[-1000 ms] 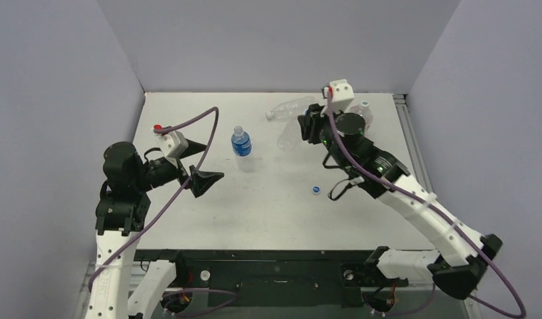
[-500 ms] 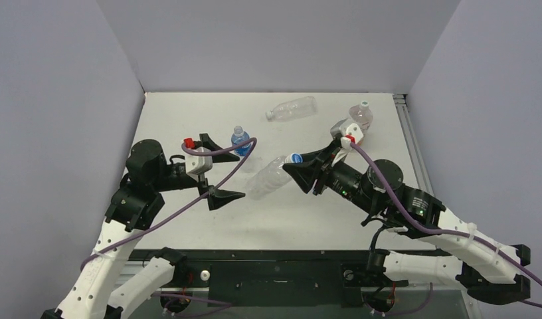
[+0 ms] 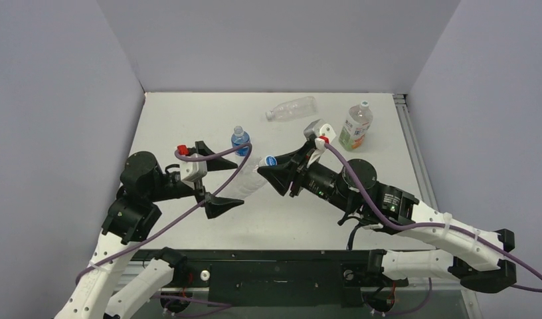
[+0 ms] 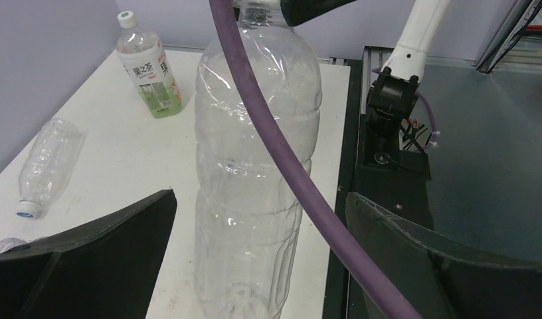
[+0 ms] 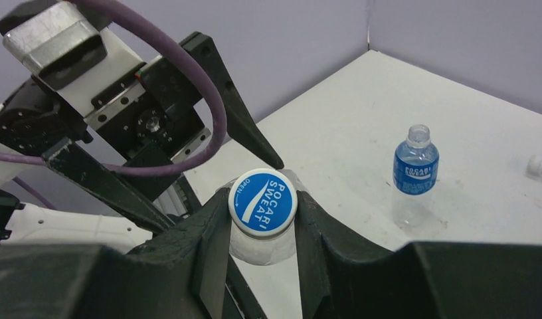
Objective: Unscrew the bottle caps
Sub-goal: Pick up the plastic bottle at the center of the board.
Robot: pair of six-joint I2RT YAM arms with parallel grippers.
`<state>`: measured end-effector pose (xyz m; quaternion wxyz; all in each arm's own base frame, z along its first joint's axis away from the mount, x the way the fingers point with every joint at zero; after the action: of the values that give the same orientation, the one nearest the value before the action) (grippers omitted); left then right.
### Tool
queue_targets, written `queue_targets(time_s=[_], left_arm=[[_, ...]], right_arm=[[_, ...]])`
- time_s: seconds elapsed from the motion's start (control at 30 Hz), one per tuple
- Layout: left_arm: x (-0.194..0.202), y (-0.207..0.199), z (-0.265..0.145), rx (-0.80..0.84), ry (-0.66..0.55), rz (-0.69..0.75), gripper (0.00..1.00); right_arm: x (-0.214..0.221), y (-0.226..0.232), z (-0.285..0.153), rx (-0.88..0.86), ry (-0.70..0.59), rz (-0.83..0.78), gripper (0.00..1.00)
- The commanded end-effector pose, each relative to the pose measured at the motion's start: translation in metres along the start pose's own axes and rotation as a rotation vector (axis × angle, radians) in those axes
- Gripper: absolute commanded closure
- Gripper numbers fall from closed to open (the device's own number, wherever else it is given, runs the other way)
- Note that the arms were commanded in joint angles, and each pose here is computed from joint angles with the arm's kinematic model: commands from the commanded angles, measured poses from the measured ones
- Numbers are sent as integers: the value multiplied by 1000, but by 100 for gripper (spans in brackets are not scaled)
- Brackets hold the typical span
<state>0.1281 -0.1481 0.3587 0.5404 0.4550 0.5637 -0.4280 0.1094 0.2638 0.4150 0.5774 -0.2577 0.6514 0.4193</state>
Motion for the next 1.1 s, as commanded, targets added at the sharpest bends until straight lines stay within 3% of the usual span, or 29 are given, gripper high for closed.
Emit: queue_targets(time_s=[0.0, 0.27, 0.43, 0.73, 0.87, 0.9, 0.97, 1.07], left_arm=[[-2, -5, 0, 25, -27, 25, 3], [1, -2, 0, 21, -22, 69, 0], [5, 4, 0, -26, -22, 89, 24], [8, 4, 1, -30, -28, 80, 30], [8, 6, 2, -38, -28, 71, 51], [7, 6, 2, -43, -31, 67, 52], [5, 7, 3, -56, -42, 64, 50], [0, 10, 3, -81, -65, 52, 30]], right_arm=[[-32, 16, 6, -69, -130, 56, 100], [-32, 17, 17, -62, -134, 55, 100], [-40, 13, 15, -46, -172, 67, 100], [-50, 7, 12, -58, -241, 141, 100], [-50, 6, 12, -96, -274, 203, 100], [-51, 3, 12, -97, -282, 213, 100], [-51, 2, 12, -106, -289, 237, 100], [-47, -2, 13, -103, -297, 271, 100]])
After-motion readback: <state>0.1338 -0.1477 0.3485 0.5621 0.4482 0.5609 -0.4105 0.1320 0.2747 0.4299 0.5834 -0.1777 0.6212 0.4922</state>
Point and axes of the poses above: each gripper's point midway between its finger pads, its own z axis out along the fingers, its own y axis along the line the jaws close on, x = y × z, the point moved 7 cm from there along -z, back along the fingers, and after that the axes turned 1 degree about -z, right-handed, at the moved point
